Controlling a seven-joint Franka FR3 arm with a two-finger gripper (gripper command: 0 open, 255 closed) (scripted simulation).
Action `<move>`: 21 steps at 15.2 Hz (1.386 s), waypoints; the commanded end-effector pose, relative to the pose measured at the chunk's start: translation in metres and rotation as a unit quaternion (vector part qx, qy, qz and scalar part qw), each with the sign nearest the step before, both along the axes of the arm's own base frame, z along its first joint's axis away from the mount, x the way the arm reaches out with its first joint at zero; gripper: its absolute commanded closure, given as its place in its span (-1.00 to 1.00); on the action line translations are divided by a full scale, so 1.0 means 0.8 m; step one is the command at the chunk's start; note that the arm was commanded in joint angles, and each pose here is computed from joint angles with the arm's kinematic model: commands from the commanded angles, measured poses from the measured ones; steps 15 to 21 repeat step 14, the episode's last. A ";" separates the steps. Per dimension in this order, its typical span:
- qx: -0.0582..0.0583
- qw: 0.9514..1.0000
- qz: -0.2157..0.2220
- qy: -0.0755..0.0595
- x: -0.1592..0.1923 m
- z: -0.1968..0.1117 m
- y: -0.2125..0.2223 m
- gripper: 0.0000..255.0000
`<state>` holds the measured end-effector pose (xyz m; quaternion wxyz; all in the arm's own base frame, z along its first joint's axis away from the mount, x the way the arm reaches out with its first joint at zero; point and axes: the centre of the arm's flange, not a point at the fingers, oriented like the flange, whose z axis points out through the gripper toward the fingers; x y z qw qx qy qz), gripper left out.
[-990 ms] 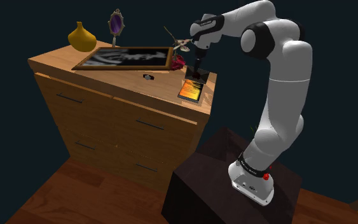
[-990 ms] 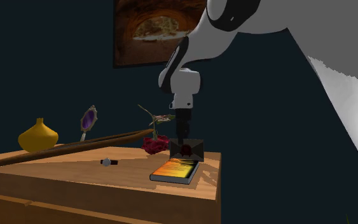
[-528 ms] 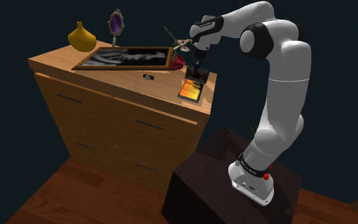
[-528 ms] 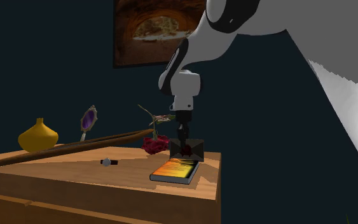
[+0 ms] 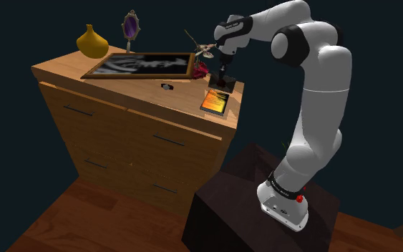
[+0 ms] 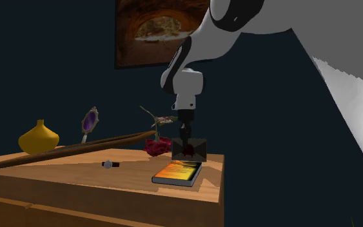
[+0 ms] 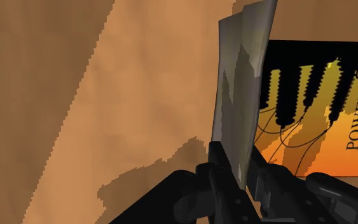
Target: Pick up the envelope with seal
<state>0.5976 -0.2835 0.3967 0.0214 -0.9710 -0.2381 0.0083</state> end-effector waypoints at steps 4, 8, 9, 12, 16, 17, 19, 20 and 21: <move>0.000 1.000 0.000 0.000 0.000 0.033 -0.001 1.00; 0.000 1.000 0.000 0.000 0.000 0.059 -0.001 1.00; 0.000 1.000 0.000 0.000 0.000 0.066 -0.001 1.00; 0.000 1.000 0.000 0.000 0.000 0.085 -0.001 1.00; 0.000 1.000 0.000 0.000 0.000 0.086 -0.001 1.00; 0.000 1.000 0.000 0.000 0.000 0.086 -0.001 1.00; 0.000 1.000 0.000 0.000 0.000 0.086 -0.001 1.00; 0.000 1.000 0.000 0.000 0.000 0.086 -0.001 1.00; 0.000 1.000 0.000 0.000 0.000 0.086 -0.001 1.00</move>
